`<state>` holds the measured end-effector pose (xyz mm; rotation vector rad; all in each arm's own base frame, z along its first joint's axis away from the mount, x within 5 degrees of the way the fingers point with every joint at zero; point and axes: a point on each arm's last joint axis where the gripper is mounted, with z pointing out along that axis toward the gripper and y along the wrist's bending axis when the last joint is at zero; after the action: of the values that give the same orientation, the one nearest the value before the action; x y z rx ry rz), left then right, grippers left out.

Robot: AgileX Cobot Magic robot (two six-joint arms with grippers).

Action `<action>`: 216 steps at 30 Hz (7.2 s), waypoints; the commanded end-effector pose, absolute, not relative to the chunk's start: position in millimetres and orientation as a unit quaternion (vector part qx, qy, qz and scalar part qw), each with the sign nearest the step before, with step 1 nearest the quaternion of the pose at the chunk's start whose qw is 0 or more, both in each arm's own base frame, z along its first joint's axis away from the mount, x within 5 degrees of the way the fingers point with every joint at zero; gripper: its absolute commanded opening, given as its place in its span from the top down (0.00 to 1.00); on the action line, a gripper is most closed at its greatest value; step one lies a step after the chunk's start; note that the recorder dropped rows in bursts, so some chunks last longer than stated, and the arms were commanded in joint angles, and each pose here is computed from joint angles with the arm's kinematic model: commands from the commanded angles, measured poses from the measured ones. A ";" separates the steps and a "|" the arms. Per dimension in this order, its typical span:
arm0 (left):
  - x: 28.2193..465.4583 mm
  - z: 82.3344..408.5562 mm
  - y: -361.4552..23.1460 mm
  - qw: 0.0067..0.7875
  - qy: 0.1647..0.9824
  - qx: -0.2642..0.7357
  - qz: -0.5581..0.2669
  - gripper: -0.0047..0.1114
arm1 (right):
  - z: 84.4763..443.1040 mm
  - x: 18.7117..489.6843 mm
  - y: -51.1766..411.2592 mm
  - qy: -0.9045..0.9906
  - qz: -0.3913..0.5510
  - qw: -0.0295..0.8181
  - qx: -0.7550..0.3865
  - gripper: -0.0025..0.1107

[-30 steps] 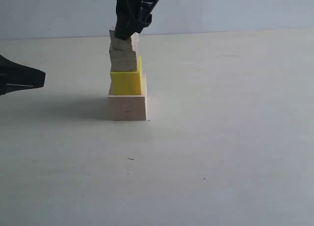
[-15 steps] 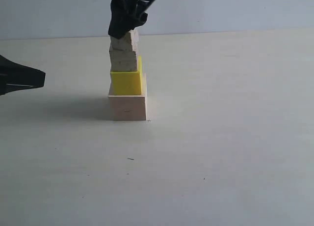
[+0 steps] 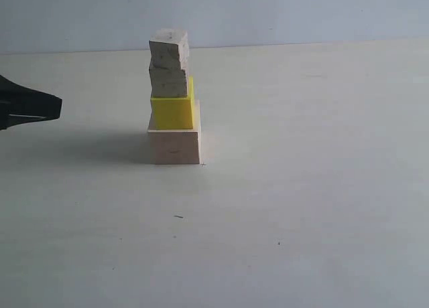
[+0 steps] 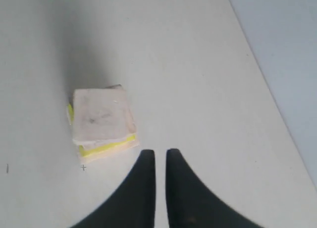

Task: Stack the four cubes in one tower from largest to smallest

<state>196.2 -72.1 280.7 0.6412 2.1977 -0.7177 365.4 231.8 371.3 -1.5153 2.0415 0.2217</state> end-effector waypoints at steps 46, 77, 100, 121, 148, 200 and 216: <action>194.9 281.3 -73.6 0.362 0.851 0.248 -0.288 0.96 | 440.8 324.8 174.0 0.848 0.150 0.435 -0.262 0.98; 195.3 282.5 -73.8 0.367 0.850 0.242 -0.291 0.96 | 277.9 336.2 211.4 0.879 0.305 0.253 -0.265 0.98; 195.4 282.6 -73.9 0.367 0.850 0.242 -0.291 0.96 | 264.6 348.9 216.3 0.872 0.305 0.280 -0.262 0.98; 195.4 282.6 -73.9 0.367 0.850 0.242 -0.291 0.96 | 259.7 353.7 218.6 0.864 0.304 0.295 -0.270 0.98; 195.5 282.8 -73.9 0.368 0.850 0.241 -0.292 0.96 | 247.3 360.7 220.7 0.864 0.297 0.302 -0.274 0.98; 195.9 282.7 -73.5 0.370 0.850 0.241 -0.289 0.96 | 257.2 357.6 220.5 0.849 0.289 0.322 -0.305 0.98; 195.9 282.7 -73.5 0.370 0.850 0.241 -0.289 0.96 | 268.0 344.9 215.3 0.868 0.293 0.278 -0.289 0.98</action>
<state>197.0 -72.6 281.9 0.6235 2.1874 -0.7288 346.6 216.1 263.9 -0.7739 2.3334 0.7799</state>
